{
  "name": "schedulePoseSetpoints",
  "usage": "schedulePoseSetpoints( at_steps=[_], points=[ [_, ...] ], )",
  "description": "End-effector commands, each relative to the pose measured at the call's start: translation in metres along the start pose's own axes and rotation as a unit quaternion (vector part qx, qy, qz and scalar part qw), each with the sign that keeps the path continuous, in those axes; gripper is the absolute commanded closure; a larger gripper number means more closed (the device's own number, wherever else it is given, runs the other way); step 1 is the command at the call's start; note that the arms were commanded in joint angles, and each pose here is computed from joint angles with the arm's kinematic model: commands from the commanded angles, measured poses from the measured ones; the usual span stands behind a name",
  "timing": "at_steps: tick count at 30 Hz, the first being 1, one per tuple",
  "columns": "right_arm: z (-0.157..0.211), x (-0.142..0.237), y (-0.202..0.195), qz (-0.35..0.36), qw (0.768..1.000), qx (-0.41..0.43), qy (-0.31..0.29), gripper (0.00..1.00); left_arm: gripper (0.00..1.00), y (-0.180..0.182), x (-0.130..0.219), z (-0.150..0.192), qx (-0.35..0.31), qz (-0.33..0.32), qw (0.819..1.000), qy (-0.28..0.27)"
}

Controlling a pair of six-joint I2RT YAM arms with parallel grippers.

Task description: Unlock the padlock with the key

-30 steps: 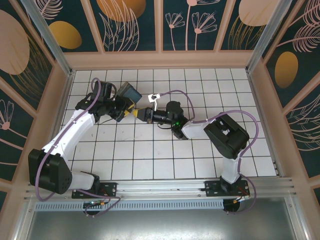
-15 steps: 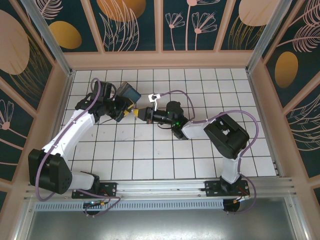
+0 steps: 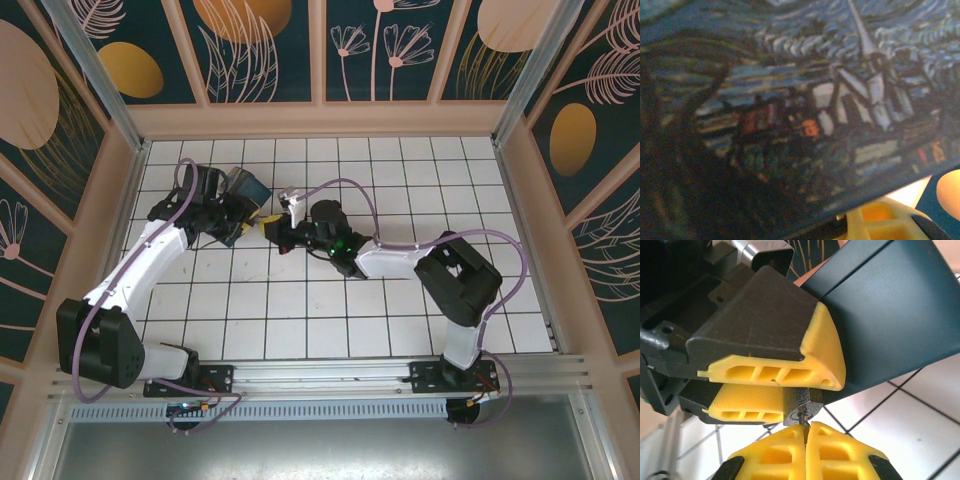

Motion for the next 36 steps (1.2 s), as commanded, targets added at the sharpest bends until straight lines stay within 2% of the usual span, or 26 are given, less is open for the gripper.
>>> schedulePoseSetpoints(
  at_steps=[1, 8, 13, 22, 28, 31, 34, 36],
  points=[
    [0.004, -0.002, 0.006, 0.042, 0.990, 0.125, 0.046, 1.00, 0.84, -0.029, 0.016, 0.026, -0.024, 0.063, 0.996, 0.051],
    [0.009, -0.002, 0.020, 0.104, 0.951, 0.286, 0.056, 1.00, 0.84, -0.031, 0.016, 0.026, -0.024, 0.062, 0.997, 0.049],
    [0.012, 0.002, 0.034, 0.148, 0.904, 0.398, 0.048, 1.00, 0.84, -0.031, 0.015, 0.025, -0.022, 0.060, 0.997, 0.048],
    [0.017, 0.009, 0.058, 0.138, 0.858, 0.494, 0.028, 1.00, 0.84, -0.035, 0.018, 0.026, -0.022, 0.068, 0.996, 0.051],
    [0.034, -0.001, 0.068, 0.131, 0.817, 0.559, 0.047, 1.00, 0.84, -0.038, 0.022, 0.028, -0.025, 0.072, 0.996, 0.053],
    [0.030, 0.002, 0.065, 0.137, 0.821, 0.552, 0.048, 1.00, 0.84, -0.038, 0.023, 0.027, -0.029, 0.069, 0.996, 0.047],
    [0.023, 0.012, 0.055, 0.138, 0.842, 0.518, 0.067, 1.00, 0.84, -0.035, 0.024, 0.024, -0.028, 0.067, 0.996, 0.044],
    [0.018, 0.025, 0.052, 0.132, 0.863, 0.483, 0.063, 0.90, 0.84, -0.036, 0.024, 0.022, -0.027, 0.068, 0.996, 0.042]
  ],
)
Point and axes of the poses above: each hand's point on the last joint's axis, 136 mm out from that joint toward the fingers, its own x axis back along the fingers, its own y axis along the line the jaws close on, z = x × y, the point moved 2 cm from there along x, back along the fingers, and after that the axes turned 15 degrees about x, right-handed, at the moved point
